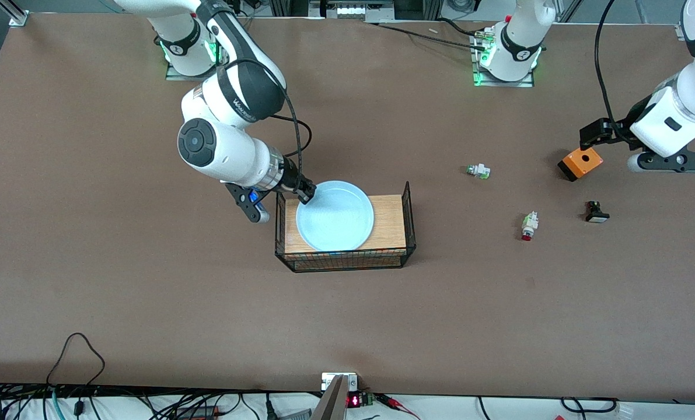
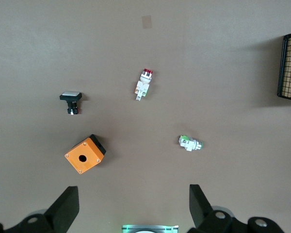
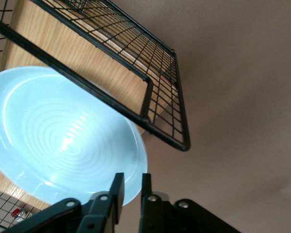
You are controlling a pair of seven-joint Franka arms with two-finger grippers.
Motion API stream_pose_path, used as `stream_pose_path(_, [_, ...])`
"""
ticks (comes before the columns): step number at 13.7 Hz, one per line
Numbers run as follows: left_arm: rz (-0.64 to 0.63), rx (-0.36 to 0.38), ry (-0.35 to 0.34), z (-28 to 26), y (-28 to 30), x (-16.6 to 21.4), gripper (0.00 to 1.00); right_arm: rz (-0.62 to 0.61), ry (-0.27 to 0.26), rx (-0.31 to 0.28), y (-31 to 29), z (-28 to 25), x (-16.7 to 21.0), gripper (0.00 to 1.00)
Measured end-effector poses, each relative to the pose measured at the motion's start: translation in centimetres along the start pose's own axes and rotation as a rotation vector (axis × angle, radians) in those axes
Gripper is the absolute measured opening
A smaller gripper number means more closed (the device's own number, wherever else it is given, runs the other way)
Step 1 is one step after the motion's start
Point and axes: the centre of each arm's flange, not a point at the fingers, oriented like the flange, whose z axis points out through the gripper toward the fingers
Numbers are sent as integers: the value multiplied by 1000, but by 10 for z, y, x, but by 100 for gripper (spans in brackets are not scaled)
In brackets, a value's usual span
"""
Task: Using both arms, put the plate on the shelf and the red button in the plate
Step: 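Release the plate and withdraw the right gripper while the left gripper reaches the red button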
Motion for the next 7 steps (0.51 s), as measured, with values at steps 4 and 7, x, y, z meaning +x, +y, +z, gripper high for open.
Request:
stream_pose_path(4, [-3,0,0,0,-1,0,100,-17,9,45,-3,-27,-9,67])
stream_pose_path(7, [-11,0,-42,10,-6,1,100,-48,35,113,-2,-79,-24,98])
